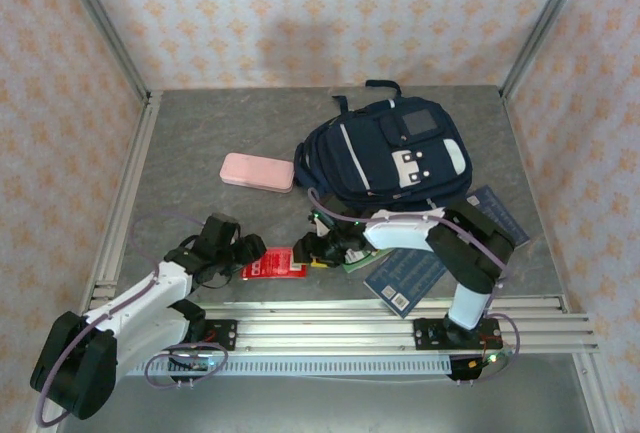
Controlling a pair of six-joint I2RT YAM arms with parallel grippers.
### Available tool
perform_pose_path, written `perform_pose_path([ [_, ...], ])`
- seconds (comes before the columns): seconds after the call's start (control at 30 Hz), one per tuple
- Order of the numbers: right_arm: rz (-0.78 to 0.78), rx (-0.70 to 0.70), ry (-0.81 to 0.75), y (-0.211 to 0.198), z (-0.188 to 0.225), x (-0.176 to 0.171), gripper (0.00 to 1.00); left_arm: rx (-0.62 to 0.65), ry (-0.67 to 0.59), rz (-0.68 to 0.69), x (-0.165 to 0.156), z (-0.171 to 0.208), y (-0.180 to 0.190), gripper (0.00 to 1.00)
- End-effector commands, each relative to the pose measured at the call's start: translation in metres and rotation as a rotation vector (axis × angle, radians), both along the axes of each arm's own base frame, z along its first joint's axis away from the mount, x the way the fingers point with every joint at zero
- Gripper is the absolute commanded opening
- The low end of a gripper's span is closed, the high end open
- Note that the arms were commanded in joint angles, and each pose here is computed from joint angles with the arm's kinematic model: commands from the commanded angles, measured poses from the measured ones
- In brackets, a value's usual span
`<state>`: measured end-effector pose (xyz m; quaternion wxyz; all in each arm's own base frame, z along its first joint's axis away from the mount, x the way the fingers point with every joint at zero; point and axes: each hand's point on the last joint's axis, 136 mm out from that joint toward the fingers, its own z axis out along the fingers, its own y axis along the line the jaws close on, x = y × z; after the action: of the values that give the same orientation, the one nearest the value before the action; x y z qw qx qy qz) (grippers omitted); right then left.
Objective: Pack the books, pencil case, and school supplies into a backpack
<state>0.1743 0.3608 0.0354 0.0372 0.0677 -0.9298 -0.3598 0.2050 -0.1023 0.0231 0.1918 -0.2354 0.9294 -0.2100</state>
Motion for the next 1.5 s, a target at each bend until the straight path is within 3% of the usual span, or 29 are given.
perform_pose_path([
  [0.0, 0.035, 0.119, 0.028, 0.022, -0.002, -0.004, 0.54, 0.053, 0.07, 0.011, -0.016, -0.024, 0.013, 0.63],
  [0.33, 0.023, 0.314, 0.025, 0.049, 0.036, 0.01, 0.41, 0.01, 0.069, -0.002, -0.018, -0.018, 0.006, 0.6],
  [0.4, 0.005, 0.321, 0.019, 0.048, 0.037, 0.014, 0.32, -0.001, 0.058, -0.002, -0.018, -0.014, 0.005, 0.59],
  [0.5, -0.03, 0.304, 0.007, 0.042, 0.035, 0.021, 0.09, -0.015, 0.04, 0.0, -0.017, -0.004, 0.004, 0.59],
  [0.53, -0.04, 0.297, -0.005, 0.039, 0.035, 0.024, 0.05, -0.018, 0.036, -0.001, -0.017, -0.001, 0.004, 0.59],
  [0.7, -0.058, 0.254, -0.095, 0.013, 0.053, 0.034, 0.02, -0.05, -0.006, -0.01, -0.014, 0.027, -0.001, 0.67],
  [0.97, -0.007, 0.284, -0.263, -0.035, 0.134, 0.036, 0.01, -0.15, -0.166, -0.167, 0.002, 0.108, -0.029, 0.86],
  [1.1, -0.01, 0.429, -0.274, -0.052, 0.183, 0.033, 0.02, -0.228, -0.249, -0.27, 0.006, 0.15, -0.048, 0.92],
  [1.3, 0.052, 0.609, -0.317, -0.062, 0.248, 0.01, 0.0, -0.32, -0.335, -0.429, 0.003, 0.196, -0.072, 0.93],
  [1.47, 0.101, 0.715, -0.33, -0.068, 0.283, -0.01, 0.0, -0.504, -0.463, -0.543, -0.007, 0.244, -0.095, 0.85],
])
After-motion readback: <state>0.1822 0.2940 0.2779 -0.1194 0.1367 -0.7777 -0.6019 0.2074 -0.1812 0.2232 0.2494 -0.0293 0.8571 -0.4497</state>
